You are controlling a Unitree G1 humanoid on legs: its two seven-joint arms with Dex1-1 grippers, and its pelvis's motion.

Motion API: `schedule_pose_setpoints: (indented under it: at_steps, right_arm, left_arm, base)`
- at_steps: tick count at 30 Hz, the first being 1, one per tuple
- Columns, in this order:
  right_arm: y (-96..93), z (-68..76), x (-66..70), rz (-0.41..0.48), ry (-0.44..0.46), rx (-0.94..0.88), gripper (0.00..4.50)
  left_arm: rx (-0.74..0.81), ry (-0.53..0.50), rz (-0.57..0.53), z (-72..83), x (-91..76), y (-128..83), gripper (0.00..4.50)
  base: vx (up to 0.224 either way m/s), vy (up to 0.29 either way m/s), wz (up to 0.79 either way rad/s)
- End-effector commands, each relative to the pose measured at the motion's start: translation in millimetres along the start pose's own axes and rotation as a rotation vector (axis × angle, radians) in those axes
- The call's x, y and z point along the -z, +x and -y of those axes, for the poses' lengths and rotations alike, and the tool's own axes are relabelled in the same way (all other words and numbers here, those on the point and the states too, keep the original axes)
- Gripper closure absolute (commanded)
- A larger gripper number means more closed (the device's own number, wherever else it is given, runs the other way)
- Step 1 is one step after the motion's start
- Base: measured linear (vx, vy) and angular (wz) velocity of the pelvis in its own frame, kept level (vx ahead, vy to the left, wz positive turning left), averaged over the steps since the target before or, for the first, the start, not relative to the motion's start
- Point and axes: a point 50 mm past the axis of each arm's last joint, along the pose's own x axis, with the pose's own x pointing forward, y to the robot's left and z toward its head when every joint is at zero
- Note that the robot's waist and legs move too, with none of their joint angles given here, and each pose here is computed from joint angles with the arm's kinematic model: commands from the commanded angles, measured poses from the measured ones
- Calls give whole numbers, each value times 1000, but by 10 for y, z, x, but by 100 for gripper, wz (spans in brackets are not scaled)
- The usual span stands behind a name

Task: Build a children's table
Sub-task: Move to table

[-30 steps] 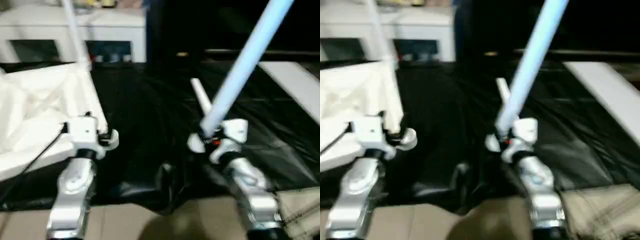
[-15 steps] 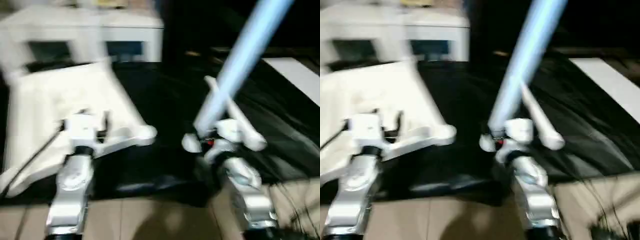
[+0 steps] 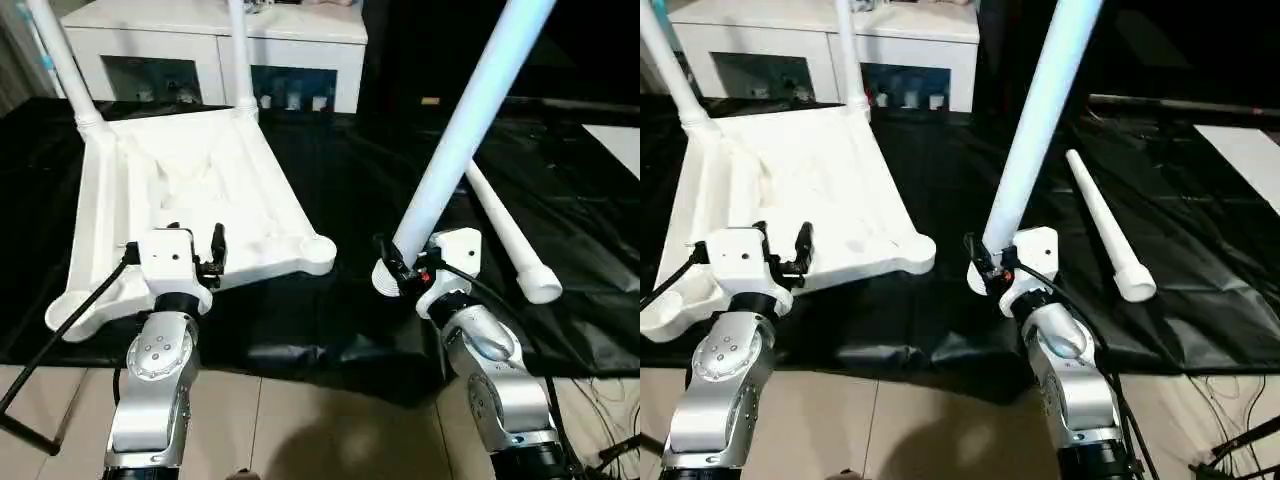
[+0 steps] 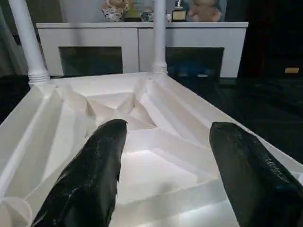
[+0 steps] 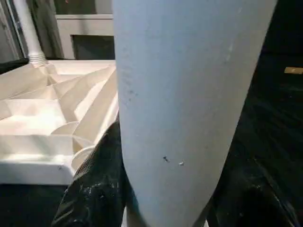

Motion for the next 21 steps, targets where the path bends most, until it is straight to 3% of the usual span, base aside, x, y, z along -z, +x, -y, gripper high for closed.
schedule_pose_setpoints:
  at_steps: [1, 21]
  right_arm:
    - [7, 42, -25, 4, -18, 8, 266]
    - [-4, 92, -7, -3, -38, 35, 266]
  left_arm:
    - [23, -1, 10, 44, -29, 2, 130]
    - [51, 3, 3, 103, -8, 4, 130]
  base:
    - [105, 38, -6]
    - [109, -5, 5]
